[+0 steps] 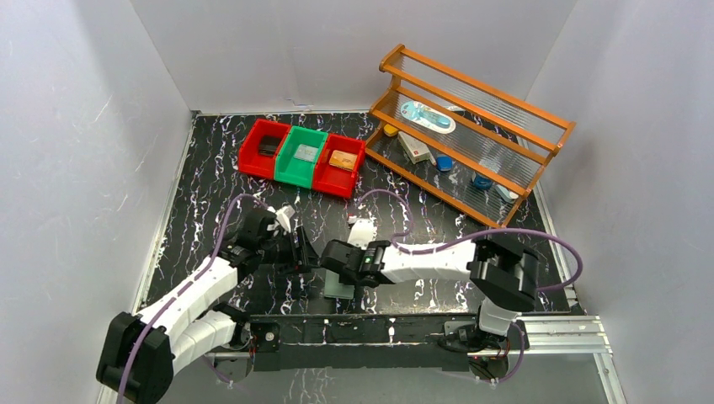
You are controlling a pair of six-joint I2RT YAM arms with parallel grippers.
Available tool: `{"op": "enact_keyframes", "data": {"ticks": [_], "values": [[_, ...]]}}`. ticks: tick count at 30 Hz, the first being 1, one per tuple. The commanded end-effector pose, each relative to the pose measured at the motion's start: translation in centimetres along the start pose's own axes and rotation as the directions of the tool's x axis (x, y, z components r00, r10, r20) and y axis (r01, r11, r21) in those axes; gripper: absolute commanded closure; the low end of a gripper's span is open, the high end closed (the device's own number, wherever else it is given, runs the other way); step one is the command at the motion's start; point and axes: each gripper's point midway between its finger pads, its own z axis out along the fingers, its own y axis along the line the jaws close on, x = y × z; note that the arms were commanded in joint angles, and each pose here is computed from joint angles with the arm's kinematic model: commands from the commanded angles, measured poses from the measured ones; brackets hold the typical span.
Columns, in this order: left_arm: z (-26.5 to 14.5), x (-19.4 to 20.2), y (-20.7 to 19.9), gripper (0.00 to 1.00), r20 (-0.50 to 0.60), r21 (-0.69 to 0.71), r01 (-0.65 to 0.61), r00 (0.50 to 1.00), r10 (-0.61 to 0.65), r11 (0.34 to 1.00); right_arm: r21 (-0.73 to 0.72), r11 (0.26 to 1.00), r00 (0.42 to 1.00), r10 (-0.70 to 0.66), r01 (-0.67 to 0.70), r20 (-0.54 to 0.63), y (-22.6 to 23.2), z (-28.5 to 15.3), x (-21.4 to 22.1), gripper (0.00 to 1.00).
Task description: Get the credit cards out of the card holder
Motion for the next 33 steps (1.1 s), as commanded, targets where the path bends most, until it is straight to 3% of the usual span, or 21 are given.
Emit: {"op": "enact_keyframes", "data": {"ticks": [1, 8, 15, 25, 33], "values": [[0.5, 2.0, -0.4, 0.45, -0.052, -0.007, -0.014, 0.999, 0.014, 1.0, -0.074, 0.997, 0.997, 0.012, -0.018, -0.072, -0.8, 1.0, 2.6, 0.75], [2.0, 3.2, -1.0, 0.41, -0.119, -0.058, -0.116, 0.987, 0.108, 0.992, -0.128, 0.989, 0.995, 0.072, -0.08, -0.062, -1.0, 0.5, 1.9, 0.66], [3.5, 4.4, 0.7, 0.4, -0.199, -0.19, -0.202, 0.966, 0.163, 0.961, -0.089, 0.99, 0.994, 0.103, -0.105, -0.019, -2.7, -0.4, 0.9, 0.61], [3.3, 4.3, 2.3, 0.4, -0.234, -0.296, -0.254, 0.954, 0.188, 0.921, 0.074, 0.993, 0.995, 0.091, -0.092, 0.028, -6.0, -0.7, 0.1, 0.61], [3.2, 4.5, 2.3, 0.4, -0.236, -0.293, -0.258, 0.953, 0.192, 0.921, 0.05, 0.991, 0.991, 0.125, -0.127, 0.044, -6.7, -1.0, 0.0, 0.61]]}}
